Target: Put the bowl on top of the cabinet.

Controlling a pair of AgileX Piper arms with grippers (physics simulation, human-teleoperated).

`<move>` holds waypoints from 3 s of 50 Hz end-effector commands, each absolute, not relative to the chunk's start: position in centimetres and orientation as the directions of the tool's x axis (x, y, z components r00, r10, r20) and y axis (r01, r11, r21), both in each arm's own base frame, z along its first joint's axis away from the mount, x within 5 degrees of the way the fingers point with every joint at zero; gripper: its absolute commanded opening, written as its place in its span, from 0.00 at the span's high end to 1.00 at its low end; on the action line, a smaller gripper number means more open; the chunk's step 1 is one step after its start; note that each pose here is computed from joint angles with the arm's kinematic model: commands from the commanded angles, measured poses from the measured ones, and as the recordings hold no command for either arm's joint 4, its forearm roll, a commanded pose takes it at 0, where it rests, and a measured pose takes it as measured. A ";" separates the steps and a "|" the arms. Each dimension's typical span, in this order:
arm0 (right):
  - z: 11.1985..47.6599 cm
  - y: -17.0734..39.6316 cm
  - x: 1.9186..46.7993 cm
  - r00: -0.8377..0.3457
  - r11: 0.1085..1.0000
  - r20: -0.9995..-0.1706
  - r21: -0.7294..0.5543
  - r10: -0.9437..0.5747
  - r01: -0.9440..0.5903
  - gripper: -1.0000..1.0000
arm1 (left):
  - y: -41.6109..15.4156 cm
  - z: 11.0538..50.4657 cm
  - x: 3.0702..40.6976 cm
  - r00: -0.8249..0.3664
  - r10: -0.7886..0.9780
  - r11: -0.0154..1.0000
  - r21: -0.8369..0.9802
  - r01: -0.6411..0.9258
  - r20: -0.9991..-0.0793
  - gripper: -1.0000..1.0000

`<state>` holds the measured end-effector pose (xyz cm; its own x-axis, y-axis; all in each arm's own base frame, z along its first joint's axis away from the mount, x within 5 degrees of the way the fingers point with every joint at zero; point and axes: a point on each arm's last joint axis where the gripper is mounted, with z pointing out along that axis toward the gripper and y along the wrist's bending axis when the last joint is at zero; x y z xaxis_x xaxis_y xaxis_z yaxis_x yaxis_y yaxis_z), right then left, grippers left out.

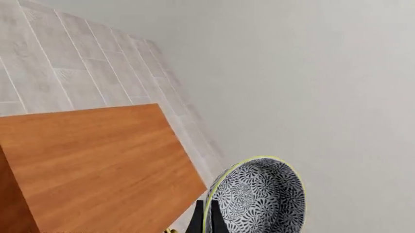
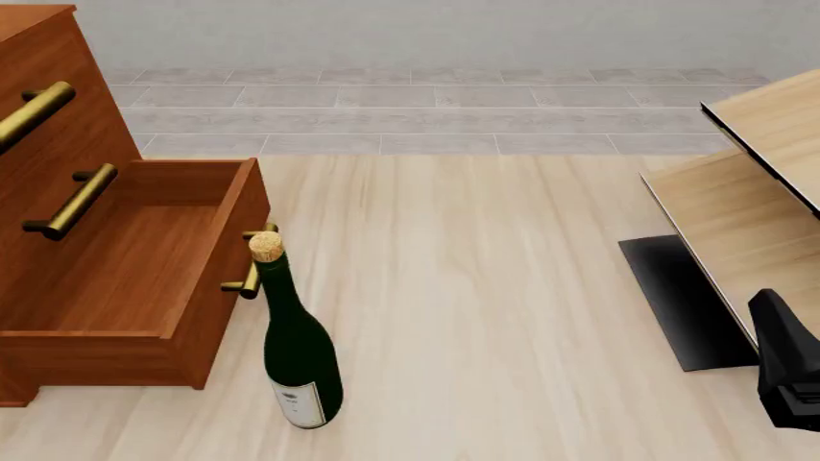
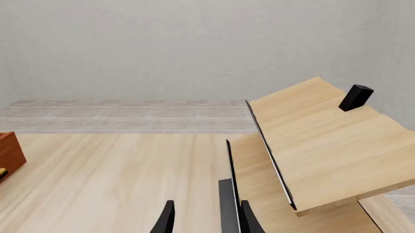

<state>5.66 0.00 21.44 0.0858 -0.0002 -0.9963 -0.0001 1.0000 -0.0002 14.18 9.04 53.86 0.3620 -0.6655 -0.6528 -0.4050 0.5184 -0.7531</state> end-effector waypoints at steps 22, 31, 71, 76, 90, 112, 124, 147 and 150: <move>21.4 0.0 5.7 0.086 1.000 -0.996 0.000 0.000 0.000 0.00 | 10.2 51.8 14.7 0.298 -0.688 0.466 -0.718 -0.517 -0.661 1.00; 21.4 0.0 5.7 0.086 1.000 -0.996 0.000 0.000 0.000 0.00 | 10.8 51.1 15.2 0.304 -0.701 0.436 -0.726 -0.533 -0.645 1.00; 21.4 0.0 5.7 0.086 1.000 -0.996 0.000 0.000 0.000 0.00 | 13.7 46.2 18.2 0.259 -0.738 0.373 -0.697 -0.612 -0.623 1.00; 21.4 0.0 5.7 0.086 1.000 -0.996 0.000 0.000 0.000 0.00 | 14.4 45.3 18.7 0.257 -0.742 0.360 -0.691 -0.627 -0.620 1.00; 21.4 0.0 5.7 0.086 1.000 -0.996 0.000 0.000 0.000 0.00 | 15.5 43.1 19.6 0.253 -0.755 0.330 -0.684 -0.651 -0.605 1.00; 21.4 0.0 5.7 0.086 1.000 -0.996 0.000 0.000 0.000 0.00 | 16.0 41.1 20.9 0.239 -0.778 0.310 -0.685 -0.659 -0.581 1.00; 21.4 0.0 5.7 0.086 1.000 -0.996 0.000 0.000 0.000 0.00 | 16.6 41.1 21.1 0.246 -0.772 0.306 -0.682 -0.664 -0.586 1.00; 21.4 0.0 5.7 0.086 1.000 -0.996 0.000 0.000 0.000 0.00 | 17.3 41.1 21.2 0.261 -0.764 0.303 -0.685 -0.663 -0.590 1.00; 21.4 0.0 5.7 0.086 1.000 -0.996 0.000 0.000 0.000 0.00 | 17.3 41.5 21.0 0.272 -0.756 0.306 -0.689 -0.657 -0.595 1.00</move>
